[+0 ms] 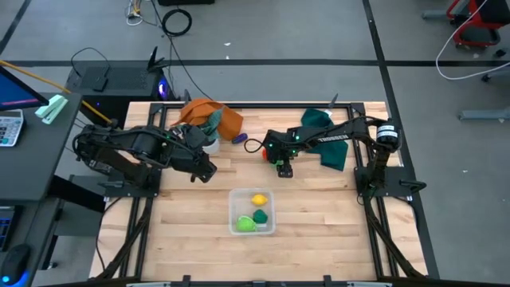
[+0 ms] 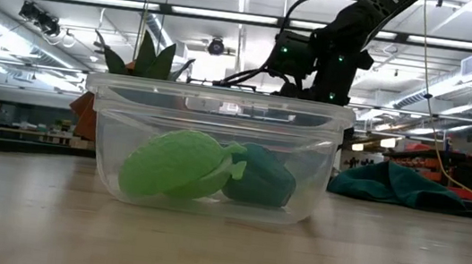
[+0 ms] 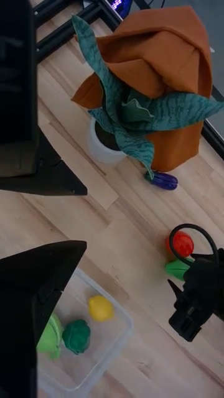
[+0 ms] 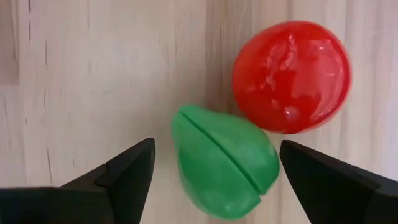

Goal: Pick and placing Produce into tupperware
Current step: Put the pear into the transparent bin

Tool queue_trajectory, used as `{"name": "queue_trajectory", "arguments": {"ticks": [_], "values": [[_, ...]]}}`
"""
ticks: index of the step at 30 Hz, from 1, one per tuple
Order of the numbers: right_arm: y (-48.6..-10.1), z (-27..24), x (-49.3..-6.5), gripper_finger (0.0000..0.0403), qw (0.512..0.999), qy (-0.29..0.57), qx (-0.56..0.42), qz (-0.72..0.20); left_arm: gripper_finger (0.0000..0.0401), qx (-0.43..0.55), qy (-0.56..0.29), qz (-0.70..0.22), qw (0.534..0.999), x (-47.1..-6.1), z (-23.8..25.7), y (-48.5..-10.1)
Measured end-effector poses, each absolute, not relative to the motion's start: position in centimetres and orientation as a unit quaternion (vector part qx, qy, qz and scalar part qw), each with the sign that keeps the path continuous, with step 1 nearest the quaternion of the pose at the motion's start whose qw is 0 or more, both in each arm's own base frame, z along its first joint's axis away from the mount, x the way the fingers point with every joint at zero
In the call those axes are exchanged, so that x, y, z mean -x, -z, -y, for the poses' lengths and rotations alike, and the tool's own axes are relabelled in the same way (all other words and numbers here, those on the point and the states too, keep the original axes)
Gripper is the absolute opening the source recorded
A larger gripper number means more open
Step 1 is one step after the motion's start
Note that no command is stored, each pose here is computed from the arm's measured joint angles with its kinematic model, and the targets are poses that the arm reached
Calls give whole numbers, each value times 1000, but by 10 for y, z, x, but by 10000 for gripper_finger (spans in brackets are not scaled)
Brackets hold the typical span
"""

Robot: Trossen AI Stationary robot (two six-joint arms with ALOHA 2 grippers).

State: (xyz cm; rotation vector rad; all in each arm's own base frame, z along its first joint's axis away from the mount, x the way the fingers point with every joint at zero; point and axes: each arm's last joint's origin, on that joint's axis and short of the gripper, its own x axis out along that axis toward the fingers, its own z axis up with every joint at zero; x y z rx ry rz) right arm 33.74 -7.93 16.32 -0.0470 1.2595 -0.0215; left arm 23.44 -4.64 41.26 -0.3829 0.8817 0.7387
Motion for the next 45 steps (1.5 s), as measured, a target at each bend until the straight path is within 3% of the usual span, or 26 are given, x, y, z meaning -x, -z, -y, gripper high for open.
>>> {"name": "queue_trajectory", "arguments": {"ticks": [23,32,45], "values": [[-163,79,-337,186,808,30,-5,-588,126,180,-347,-414,822,-234,46,-413],[-172,78,-334,179,811,31,-5,-585,118,180,-347,-414,822,-234,46,-413],[-241,47,-306,179,850,25,-41,-525,122,180,-347,-414,822,-234,46,-413]]}}
